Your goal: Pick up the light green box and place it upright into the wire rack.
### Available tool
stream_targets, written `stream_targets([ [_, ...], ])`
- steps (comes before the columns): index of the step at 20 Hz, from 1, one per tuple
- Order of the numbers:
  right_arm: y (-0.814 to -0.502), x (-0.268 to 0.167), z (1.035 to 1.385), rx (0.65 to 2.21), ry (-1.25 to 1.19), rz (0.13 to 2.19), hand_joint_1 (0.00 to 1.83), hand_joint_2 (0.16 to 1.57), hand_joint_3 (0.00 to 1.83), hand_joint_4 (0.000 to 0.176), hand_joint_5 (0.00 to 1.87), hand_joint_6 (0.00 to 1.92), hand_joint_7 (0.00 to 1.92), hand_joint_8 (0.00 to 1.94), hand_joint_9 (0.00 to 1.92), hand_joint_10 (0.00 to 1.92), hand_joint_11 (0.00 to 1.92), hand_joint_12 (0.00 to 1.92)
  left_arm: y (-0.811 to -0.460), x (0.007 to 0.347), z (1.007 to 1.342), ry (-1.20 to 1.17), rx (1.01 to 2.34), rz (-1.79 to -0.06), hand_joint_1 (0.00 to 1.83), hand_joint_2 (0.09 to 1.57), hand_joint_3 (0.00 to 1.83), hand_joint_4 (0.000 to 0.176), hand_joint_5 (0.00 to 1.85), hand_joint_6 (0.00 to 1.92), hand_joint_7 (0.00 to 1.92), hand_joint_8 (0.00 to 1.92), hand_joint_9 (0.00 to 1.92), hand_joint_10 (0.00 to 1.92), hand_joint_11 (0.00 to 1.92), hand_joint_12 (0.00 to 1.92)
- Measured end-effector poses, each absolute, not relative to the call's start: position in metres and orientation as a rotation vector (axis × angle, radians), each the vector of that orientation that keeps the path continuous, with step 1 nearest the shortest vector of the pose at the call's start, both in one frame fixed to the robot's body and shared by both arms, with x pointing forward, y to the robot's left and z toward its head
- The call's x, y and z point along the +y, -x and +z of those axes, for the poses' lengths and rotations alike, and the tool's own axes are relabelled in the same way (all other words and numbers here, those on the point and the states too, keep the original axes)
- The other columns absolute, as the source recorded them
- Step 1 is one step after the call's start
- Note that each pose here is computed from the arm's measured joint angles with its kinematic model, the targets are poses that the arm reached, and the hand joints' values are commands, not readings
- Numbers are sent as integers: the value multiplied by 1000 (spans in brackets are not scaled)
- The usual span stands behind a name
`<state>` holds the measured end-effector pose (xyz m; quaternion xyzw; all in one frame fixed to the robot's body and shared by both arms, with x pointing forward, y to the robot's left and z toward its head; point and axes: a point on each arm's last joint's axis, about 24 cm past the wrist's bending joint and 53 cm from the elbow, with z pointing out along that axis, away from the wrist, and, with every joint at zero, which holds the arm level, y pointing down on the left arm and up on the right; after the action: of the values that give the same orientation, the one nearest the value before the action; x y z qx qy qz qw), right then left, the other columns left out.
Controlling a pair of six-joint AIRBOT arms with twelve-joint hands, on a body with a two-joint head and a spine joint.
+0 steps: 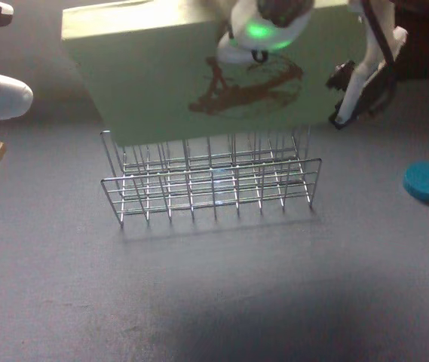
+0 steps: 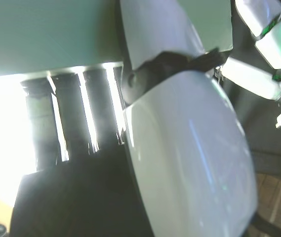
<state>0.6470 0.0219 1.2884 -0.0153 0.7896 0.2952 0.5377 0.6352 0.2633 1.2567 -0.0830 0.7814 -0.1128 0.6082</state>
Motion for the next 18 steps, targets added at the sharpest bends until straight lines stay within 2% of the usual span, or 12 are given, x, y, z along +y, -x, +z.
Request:
stream_targets([
  [9, -656, 37, 1266, 1920, 37, 691, 1355, 1173, 0, 0, 781, 1164, 922, 1099, 786, 1451, 738, 1511, -633, 261, 1254, 201, 1816, -272, 224, 1186, 1, 74, 240, 5, 164, 2, 157, 0, 0, 462],
  [10, -657, 37, 1263, 1925, 34, 689, 1229, 1171, 1, 0, 805, 1173, 939, 1153, 781, 1253, 739, 1501, -633, 261, 1254, 198, 1816, -269, 224, 1186, 1, 74, 240, 4, 164, 1, 157, 0, 0, 458],
  [11, -656, 39, 1259, 1933, 34, 688, 1205, 1170, 0, 0, 814, 1169, 945, 1159, 797, 1172, 744, 1495, -633, 261, 1254, 195, 1816, -267, 223, 1186, 1, 74, 238, 3, 163, 1, 156, 0, 0, 457],
  [18, -663, 54, 1250, 1925, 24, 732, 1198, 1169, 0, 0, 819, 1169, 945, 1158, 804, 1148, 743, 1492, -633, 262, 1254, 194, 1817, -263, 220, 1186, 1, 76, 220, 0, 161, 0, 158, 0, 0, 452],
])
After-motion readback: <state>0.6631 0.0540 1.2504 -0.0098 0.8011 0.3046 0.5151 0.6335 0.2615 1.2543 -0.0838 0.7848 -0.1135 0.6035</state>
